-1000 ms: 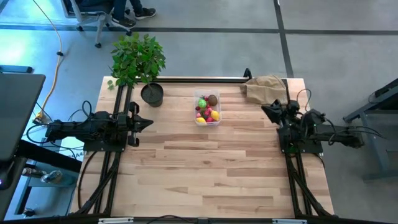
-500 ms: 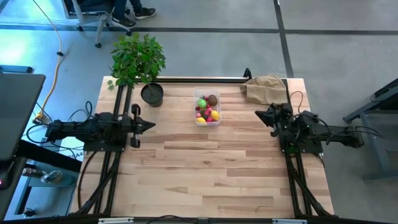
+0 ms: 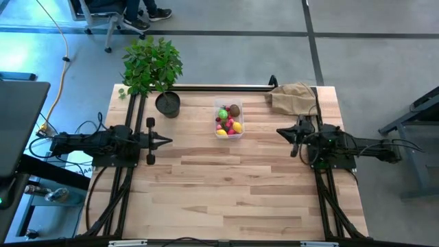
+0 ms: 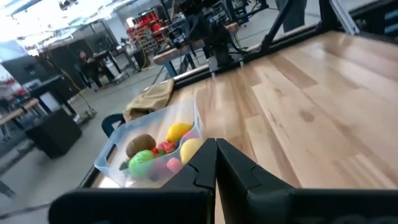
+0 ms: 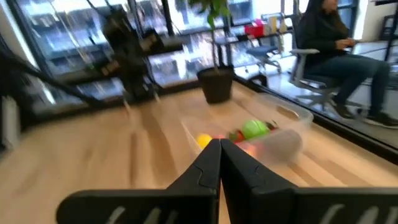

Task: Pick and placing Produce into tupperware
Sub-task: Return to Home Position

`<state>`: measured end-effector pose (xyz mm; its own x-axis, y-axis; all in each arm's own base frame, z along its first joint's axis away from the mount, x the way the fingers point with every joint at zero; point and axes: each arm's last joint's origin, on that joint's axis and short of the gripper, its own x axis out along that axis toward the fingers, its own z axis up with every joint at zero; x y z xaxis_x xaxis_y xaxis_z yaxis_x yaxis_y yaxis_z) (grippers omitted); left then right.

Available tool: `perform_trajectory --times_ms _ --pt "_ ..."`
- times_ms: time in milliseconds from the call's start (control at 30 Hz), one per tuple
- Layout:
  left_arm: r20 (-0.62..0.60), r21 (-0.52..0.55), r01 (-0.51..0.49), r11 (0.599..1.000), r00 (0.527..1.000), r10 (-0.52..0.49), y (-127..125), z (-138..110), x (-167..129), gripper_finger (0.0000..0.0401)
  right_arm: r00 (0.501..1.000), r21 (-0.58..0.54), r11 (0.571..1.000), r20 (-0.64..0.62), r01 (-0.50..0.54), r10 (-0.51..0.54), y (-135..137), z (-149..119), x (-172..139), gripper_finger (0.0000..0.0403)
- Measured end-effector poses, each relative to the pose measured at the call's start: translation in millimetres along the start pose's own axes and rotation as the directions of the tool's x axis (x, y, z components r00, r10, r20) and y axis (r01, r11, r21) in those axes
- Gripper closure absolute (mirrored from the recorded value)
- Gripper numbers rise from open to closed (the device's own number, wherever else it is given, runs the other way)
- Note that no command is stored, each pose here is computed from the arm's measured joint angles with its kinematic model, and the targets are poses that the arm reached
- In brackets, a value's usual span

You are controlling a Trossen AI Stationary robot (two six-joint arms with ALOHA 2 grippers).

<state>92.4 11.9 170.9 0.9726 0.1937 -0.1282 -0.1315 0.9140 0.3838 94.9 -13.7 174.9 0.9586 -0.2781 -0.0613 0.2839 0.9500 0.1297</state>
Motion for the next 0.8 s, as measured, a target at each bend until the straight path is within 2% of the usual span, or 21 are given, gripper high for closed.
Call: perform_trajectory --times_ms 233,500,800 --pt "0.0 0.038 0.0 0.999 1.0 0.0 0.0 0.0 0.0 0.04 0.997 -0.094 0.993 -0.04 0.069 -0.073 -2.6 -4.4 0.0 0.0403" --pt "0.0 0.037 0.0 0.999 1.0 0.0 0.0 0.0 0.0 0.04 0.997 -0.042 0.997 -0.042 0.068 -0.07 -2.5 -4.4 -0.1 0.0402" --pt "0.0 0.037 0.0 0.999 1.0 0.0 0.0 0.0 0.0 0.04 0.997 -0.042 0.997 -0.043 0.066 -0.068 -2.5 -4.4 -0.1 0.0402"
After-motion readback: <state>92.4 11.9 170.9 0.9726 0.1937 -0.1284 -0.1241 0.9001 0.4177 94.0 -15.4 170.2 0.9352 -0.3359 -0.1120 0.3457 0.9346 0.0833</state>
